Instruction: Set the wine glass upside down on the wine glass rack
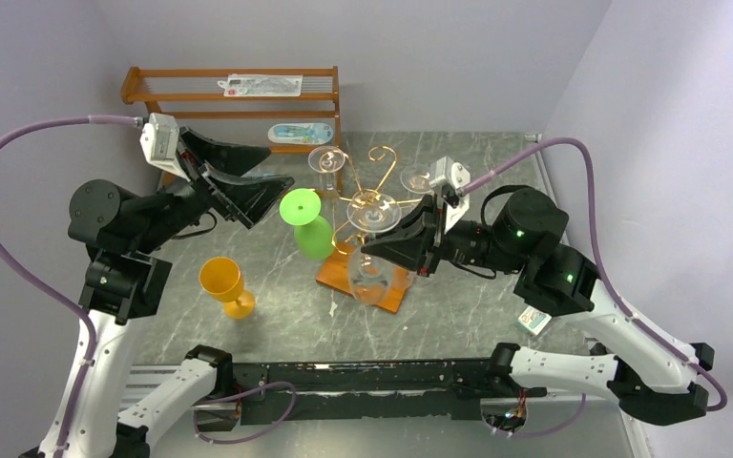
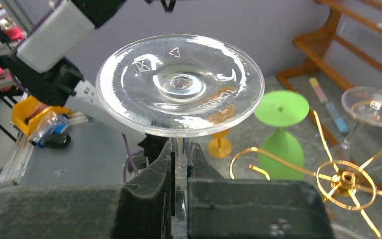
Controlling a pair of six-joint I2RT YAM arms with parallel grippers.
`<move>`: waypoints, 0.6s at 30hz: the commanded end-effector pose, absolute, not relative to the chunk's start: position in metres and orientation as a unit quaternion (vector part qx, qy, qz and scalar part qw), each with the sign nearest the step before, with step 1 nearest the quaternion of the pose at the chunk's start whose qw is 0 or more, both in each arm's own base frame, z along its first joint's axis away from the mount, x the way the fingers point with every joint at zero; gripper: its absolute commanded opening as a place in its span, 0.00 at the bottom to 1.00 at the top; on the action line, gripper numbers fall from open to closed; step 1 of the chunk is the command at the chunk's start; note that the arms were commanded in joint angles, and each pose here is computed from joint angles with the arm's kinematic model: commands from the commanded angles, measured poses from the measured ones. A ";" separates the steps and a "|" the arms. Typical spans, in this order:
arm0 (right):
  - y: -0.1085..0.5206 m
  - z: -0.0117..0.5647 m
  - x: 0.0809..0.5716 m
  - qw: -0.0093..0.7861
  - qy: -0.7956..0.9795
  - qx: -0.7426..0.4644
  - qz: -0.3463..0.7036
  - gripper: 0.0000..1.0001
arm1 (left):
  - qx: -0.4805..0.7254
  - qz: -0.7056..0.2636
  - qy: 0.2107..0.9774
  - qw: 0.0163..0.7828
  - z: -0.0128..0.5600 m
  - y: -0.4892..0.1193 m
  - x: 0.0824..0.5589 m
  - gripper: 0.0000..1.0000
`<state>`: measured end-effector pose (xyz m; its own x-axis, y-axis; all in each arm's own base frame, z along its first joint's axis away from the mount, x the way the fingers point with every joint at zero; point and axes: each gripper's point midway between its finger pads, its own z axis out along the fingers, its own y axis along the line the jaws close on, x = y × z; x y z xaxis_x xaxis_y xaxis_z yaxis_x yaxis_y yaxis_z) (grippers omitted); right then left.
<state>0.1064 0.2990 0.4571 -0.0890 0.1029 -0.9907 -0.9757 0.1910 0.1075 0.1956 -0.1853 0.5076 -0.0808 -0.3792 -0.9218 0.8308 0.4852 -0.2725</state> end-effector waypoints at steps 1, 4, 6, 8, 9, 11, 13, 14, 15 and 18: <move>0.288 0.424 0.099 0.508 0.585 -0.409 0.482 0.00 | 0.189 -0.458 0.589 0.639 0.500 -0.185 0.205 0.91; 0.282 0.400 0.108 0.500 0.623 -0.395 0.454 0.00 | 0.186 -0.458 0.594 0.634 0.497 -0.186 0.210 0.91; 0.279 0.390 0.113 0.501 0.637 -0.384 0.442 0.00 | 0.185 -0.460 0.597 0.631 0.495 -0.187 0.213 0.91; 0.278 0.384 0.117 0.503 0.645 -0.376 0.435 0.00 | 0.183 -0.462 0.599 0.628 0.493 -0.189 0.215 0.91; 0.278 0.381 0.119 0.502 0.649 -0.373 0.433 0.00 | 0.182 -0.464 0.600 0.626 0.492 -0.189 0.216 0.90; 0.279 0.374 0.124 0.505 0.657 -0.364 0.425 0.00 | 0.180 -0.469 0.602 0.621 0.490 -0.191 0.218 0.91; 0.278 0.367 0.132 0.511 0.667 -0.352 0.412 0.00 | 0.178 -0.476 0.604 0.614 0.487 -0.192 0.218 0.91; 0.277 0.364 0.134 0.515 0.670 -0.348 0.406 0.00 | 0.176 -0.479 0.606 0.610 0.485 -0.193 0.218 0.91; 0.276 0.361 0.137 0.518 0.673 -0.344 0.401 0.00 | 0.176 -0.484 0.609 0.603 0.482 -0.195 0.218 0.90; 0.275 0.358 0.140 0.528 0.669 -0.340 0.397 0.00 | 0.170 -0.496 0.619 0.585 0.474 -0.198 0.219 0.91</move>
<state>0.1322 0.2795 0.3442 -0.2511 -0.1097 -0.9617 -0.8910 0.4145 0.1854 0.2193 -0.1929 0.4868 -0.1797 -0.3681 -0.9123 0.7992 0.4861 -0.3535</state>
